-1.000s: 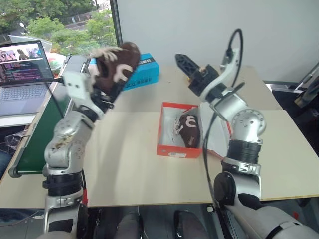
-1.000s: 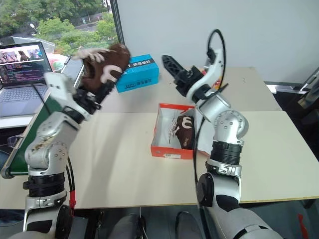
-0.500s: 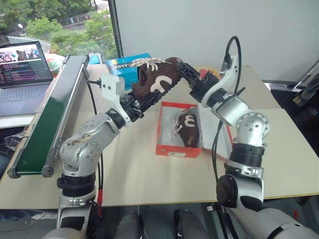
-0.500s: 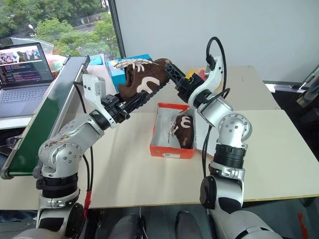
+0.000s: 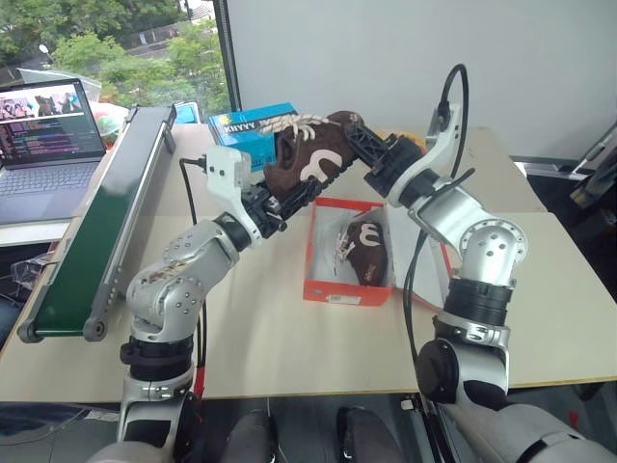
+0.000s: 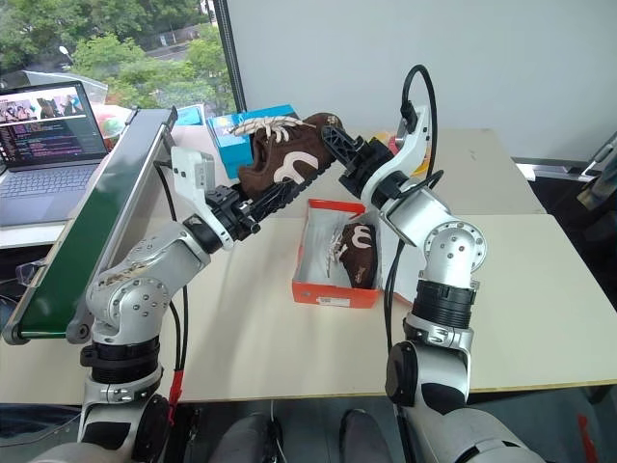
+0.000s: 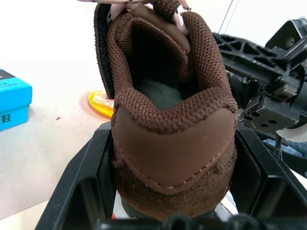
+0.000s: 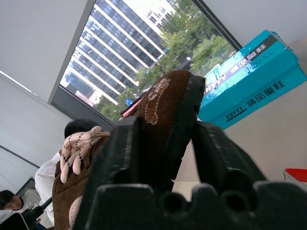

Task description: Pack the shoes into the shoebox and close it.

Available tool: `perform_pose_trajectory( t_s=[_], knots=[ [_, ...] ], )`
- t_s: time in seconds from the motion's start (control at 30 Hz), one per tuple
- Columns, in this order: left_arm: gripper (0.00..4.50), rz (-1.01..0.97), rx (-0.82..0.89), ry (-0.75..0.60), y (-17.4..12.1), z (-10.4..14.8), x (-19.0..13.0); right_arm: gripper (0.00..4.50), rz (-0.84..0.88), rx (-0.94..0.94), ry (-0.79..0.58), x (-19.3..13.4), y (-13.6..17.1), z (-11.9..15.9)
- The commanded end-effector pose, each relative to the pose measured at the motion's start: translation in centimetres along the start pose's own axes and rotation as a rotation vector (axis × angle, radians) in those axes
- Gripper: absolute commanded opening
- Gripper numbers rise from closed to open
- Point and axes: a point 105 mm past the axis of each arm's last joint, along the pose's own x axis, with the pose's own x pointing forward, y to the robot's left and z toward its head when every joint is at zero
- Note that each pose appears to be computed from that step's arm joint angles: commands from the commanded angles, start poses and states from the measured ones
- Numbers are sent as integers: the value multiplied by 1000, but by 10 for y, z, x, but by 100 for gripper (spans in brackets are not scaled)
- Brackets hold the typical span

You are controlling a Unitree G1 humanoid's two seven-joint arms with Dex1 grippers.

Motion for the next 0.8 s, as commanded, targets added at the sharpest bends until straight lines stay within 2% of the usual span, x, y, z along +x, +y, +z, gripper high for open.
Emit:
perform_pose_trajectory(
  t_s=[0.03,0.07,0.1,0.17,0.23,0.33,0.43,0.53,0.6,0.8],
  knots=[
    [308,-60,-63,-94,-9,20,-1,44,60,-32,-47,-1,20,16],
    [356,-66,-113,-119,-8,24,-3,41,63,-33,-47,-1,20,17],
    [378,-64,-132,-133,-5,29,-6,40,64,-37,-48,-1,21,18],
    [450,-32,-130,-132,3,32,-9,37,64,-44,-51,-1,21,21],
    [450,1,-162,-136,16,36,-18,36,58,-72,-60,-1,21,28],
    [450,81,-102,-97,40,37,-35,35,3,-181,-55,-1,13,40],
    [450,117,-36,-16,49,30,-44,35,-78,-361,43,0,-3,38],
    [450,82,46,162,48,4,-56,35,-171,-515,247,0,-28,19],
    [450,40,32,223,43,-7,-61,35,-202,-569,364,-3,-41,2],
    [450,-22,36,247,31,-12,-62,35,-245,-505,553,-11,-74,-30]
  ],
)
